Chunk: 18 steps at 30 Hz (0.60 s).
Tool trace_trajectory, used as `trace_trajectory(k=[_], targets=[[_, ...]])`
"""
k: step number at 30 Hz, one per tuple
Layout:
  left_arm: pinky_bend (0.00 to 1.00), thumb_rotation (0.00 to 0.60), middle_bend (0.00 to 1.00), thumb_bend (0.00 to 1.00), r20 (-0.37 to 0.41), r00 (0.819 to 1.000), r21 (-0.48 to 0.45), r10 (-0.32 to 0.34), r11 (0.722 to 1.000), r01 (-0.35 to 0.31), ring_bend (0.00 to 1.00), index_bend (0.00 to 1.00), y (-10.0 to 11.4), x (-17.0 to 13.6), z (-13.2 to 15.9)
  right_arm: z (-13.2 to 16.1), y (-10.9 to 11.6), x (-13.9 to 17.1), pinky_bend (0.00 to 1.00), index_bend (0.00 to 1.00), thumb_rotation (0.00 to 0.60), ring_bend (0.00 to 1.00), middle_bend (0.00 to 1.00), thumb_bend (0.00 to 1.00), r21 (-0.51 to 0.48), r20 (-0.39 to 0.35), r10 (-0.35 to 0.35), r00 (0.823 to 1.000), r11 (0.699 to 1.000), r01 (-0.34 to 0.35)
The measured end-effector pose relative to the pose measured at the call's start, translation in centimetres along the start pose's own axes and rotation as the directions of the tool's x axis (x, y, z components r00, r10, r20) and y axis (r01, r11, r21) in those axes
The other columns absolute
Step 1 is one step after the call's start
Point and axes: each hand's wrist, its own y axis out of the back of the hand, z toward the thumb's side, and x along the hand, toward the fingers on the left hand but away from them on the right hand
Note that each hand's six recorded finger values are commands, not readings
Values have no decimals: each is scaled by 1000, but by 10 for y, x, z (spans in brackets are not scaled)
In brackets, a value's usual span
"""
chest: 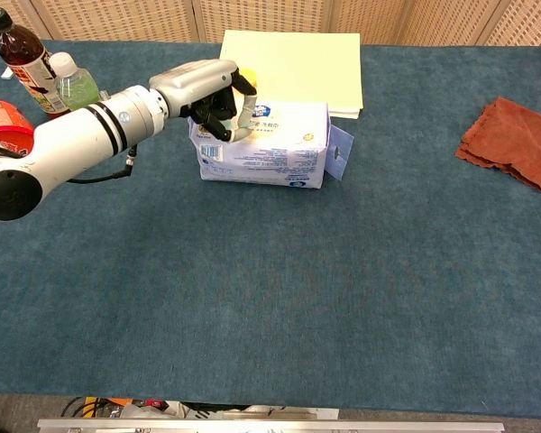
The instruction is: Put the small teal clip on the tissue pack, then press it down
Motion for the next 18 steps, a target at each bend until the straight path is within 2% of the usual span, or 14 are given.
trace_trajectory(k=[5,18], targets=[[822,600,1000,374,0,1000,-12,6,1000,-6,997,551,1,0,0,-1,2,2,192,0,600,136,223,357,0,3,-4,1000,1000,4],[822,600,999,373,-2,1000,-8,1,1000,-1,992,390,0,-2,-1,0,3,3,192,0,600,144,223,358,-2,1,-13,1000,1000,13]])
